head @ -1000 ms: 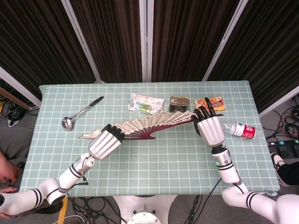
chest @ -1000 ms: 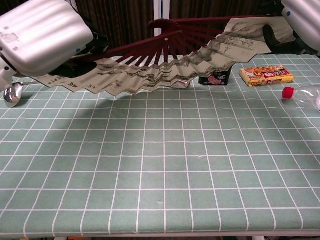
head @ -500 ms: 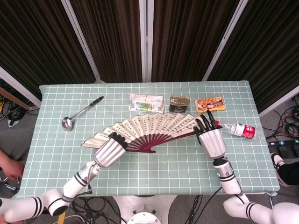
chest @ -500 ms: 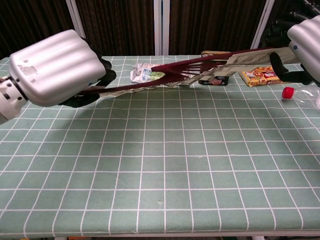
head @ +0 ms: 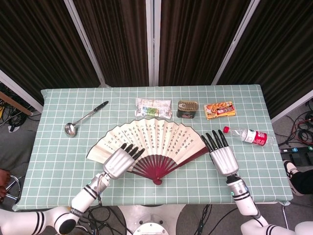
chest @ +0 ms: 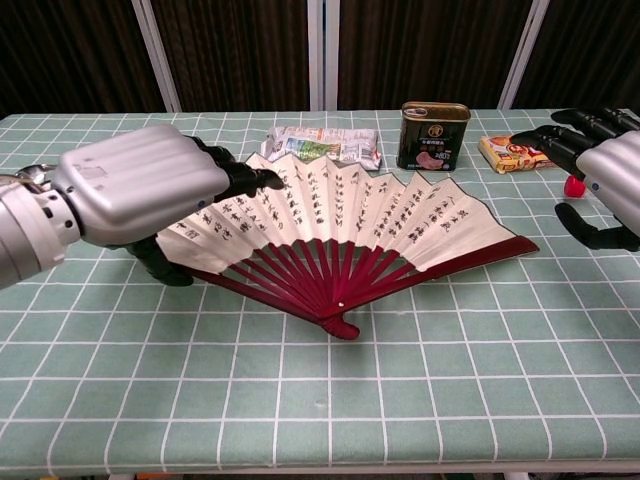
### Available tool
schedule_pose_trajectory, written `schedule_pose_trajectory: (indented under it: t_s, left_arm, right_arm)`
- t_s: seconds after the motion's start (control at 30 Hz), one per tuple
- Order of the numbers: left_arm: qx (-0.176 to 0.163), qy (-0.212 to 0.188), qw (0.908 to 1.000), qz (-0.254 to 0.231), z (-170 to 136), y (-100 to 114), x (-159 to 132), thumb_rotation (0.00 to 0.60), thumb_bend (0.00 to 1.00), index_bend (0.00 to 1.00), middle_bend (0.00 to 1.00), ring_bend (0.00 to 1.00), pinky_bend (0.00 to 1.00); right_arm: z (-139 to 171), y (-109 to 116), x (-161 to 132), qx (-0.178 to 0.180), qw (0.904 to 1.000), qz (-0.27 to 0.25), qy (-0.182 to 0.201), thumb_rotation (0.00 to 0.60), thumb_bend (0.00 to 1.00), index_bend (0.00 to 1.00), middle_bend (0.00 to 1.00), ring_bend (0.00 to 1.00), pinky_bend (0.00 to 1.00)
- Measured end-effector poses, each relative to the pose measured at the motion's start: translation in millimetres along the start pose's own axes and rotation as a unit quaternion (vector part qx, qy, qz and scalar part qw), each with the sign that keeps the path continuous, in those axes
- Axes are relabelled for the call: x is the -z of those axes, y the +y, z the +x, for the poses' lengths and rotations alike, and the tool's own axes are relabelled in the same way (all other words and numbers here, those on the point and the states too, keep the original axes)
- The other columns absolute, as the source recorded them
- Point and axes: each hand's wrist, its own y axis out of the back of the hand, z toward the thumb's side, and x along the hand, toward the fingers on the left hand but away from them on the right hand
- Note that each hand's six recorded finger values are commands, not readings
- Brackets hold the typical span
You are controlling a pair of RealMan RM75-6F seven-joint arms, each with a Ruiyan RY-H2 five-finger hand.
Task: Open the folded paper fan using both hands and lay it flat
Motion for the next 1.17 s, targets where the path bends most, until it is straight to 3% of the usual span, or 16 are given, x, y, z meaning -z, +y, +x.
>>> schedule_pose_trajectory:
  t_s: [0.1, 0.2, 0.37, 0.53, 0.67, 0.73, 0.83, 0.97, 1.03, 1.17]
  left_arm:
    - [0.022, -0.003, 0.9987, -0.045, 3, -2, 0, 0.6, 0.0, 0.02, 0.07, 0.02, 0.2]
    - [0.056, -0.005, 0.9926, -0.107, 7, -6, 1, 0.6, 0.0, 0.01, 0.04, 0.0, 0.13]
    - [0.105, -0.015, 0.9704, -0.217, 12, -8, 6, 0.6, 0.0, 0.0, 0.0, 0.0, 0.07]
    - [0.148, -0.023, 0.9424, -0.299, 15, -6, 22, 0.6, 0.0, 0.0, 0.01, 0.0, 0.05]
    - [0.167, -0.017, 0.9391, -0.3, 14, -2, 48, 0.6, 0.0, 0.01, 0.05, 0.01, 0.07]
    - [0.157, -0.007, 0.9414, -0.299, 14, 0, 56, 0.6, 0.0, 0.04, 0.08, 0.02, 0.07]
    - [0.114, 0.028, 0.952, -0.283, 12, 4, 78, 0.6, 0.0, 0.09, 0.11, 0.02, 0.07]
    - [0.021, 0.114, 0.9628, -0.244, -7, 10, 127, 0.6, 0.0, 0.14, 0.13, 0.04, 0.07]
    - [-0.019, 0.158, 0.9609, -0.226, -25, 10, 151, 0.6, 0.0, 0.15, 0.15, 0.05, 0.07]
    - [-0.072, 0.26, 0.9431, -0.194, -95, -5, 195, 0.6, 0.0, 0.15, 0.16, 0.05, 0.07]
  right_arm:
    - [1, 3, 3, -0.01, 0.9999, -0.01, -0.006, 0.6, 0.34, 0.0, 0.07, 0.0, 0.0]
    - [0, 10, 8, -0.013, 0.9996, -0.023, -0.012, 0.6, 0.28, 0.0, 0.06, 0.0, 0.0]
    - [0, 24, 26, -0.013, 0.9996, -0.015, -0.021, 0.6, 0.01, 0.0, 0.04, 0.0, 0.0]
    - [5, 33, 45, -0.018, 0.9992, -0.003, -0.035, 0.6, 0.0, 0.0, 0.03, 0.0, 0.0]
    - [9, 36, 64, -0.03, 0.9981, -0.001, -0.054, 0.6, 0.0, 0.0, 0.04, 0.0, 0.0]
    - [12, 38, 71, -0.032, 0.9977, -0.007, -0.059, 0.6, 0.06, 0.01, 0.07, 0.0, 0.0]
    - [17, 40, 80, -0.036, 0.997, -0.029, -0.063, 0.6, 0.24, 0.05, 0.12, 0.0, 0.0]
    - [27, 46, 99, -0.044, 0.9936, -0.078, -0.07, 0.6, 0.29, 0.06, 0.14, 0.0, 0.0]
    - [36, 53, 114, -0.048, 0.9906, -0.101, -0.078, 0.6, 0.29, 0.06, 0.14, 0.0, 0.0]
    - [63, 65, 141, -0.055, 0.985, -0.126, -0.105, 0.6, 0.29, 0.07, 0.14, 0.0, 0.0]
